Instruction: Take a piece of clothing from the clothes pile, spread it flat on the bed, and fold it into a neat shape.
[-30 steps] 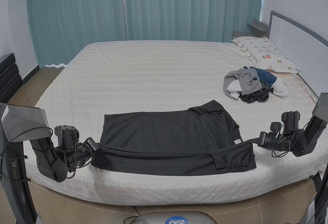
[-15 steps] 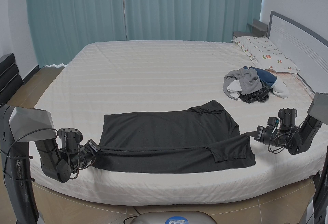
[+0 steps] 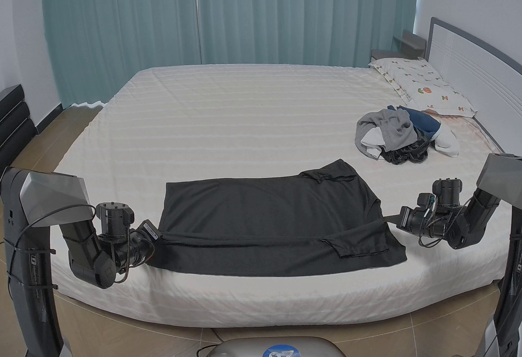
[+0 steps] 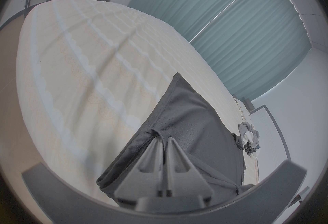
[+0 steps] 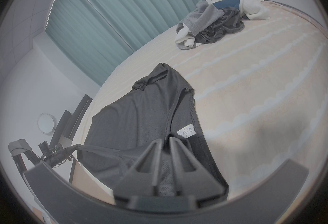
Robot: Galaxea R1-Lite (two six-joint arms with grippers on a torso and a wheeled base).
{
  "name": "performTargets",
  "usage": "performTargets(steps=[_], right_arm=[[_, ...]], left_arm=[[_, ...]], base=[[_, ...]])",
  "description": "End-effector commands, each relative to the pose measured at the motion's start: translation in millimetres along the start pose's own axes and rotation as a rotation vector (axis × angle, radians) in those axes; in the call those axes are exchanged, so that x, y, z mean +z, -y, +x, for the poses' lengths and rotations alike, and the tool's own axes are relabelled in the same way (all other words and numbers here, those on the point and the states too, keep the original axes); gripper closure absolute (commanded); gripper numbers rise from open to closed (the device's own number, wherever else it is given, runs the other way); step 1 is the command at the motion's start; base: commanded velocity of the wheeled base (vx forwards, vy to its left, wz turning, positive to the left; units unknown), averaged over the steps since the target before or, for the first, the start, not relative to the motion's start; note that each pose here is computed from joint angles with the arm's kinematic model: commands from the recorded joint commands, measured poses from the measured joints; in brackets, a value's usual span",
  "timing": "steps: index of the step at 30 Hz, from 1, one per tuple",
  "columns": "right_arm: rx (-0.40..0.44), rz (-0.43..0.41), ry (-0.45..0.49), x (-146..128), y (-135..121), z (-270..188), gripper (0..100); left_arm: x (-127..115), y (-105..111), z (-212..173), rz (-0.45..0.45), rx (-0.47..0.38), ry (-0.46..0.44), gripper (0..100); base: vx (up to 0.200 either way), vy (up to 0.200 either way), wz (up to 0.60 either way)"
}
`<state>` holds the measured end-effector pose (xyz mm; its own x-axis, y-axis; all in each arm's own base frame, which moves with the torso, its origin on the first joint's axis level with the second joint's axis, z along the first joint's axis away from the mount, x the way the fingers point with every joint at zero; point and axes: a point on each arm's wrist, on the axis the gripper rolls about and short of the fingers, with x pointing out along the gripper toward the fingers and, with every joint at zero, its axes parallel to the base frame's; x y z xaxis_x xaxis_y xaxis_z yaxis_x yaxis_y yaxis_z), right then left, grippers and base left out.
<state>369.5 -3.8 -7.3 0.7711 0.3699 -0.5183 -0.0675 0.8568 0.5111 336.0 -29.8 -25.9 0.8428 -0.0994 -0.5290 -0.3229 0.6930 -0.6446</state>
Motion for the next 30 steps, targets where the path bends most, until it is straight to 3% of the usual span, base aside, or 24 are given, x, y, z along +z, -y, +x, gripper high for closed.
performTargets(steps=[1, 4, 8, 11, 17, 24, 30], right_arm=[[-0.005, 0.031, -0.018, -6, 5, 9, 0], [0.004, 0.076, 0.004, -3, 3, 6, 0], [0.016, 0.113, 0.041, -3, -1, -5, 0], [0.022, 0.12, 0.056, -2, -3, -11, 0], [0.034, 0.214, 0.066, -5, -21, -48, 0], [0.043, 0.453, -0.016, -29, -21, -66, 0], [0.088, 0.473, -0.047, -45, -11, -63, 0]], left_arm=[[-2, -1, 5, 0.0, 0.0, -0.003, 0], [0, -1, 8, -0.028, -0.004, 0.004, 0], [11, 4, 9, -0.157, -0.031, 0.039, 0], [16, 5, 7, -0.186, -0.036, 0.054, 0], [30, 7, -3, -0.259, -0.065, 0.069, 0], [20, 7, -27, -0.256, -0.104, -0.051, 0], [5, 6, -46, -0.211, -0.128, -0.178, 0]], base=[[0.0, 0.0, 0.0], [0.0, 0.0, 0.0], [0.0, 0.0, 0.0], [0.0, 0.0, 0.0], [0.0, 0.0, 0.0], [0.0, 0.0, 0.0], [0.0, 0.0, 0.0]])
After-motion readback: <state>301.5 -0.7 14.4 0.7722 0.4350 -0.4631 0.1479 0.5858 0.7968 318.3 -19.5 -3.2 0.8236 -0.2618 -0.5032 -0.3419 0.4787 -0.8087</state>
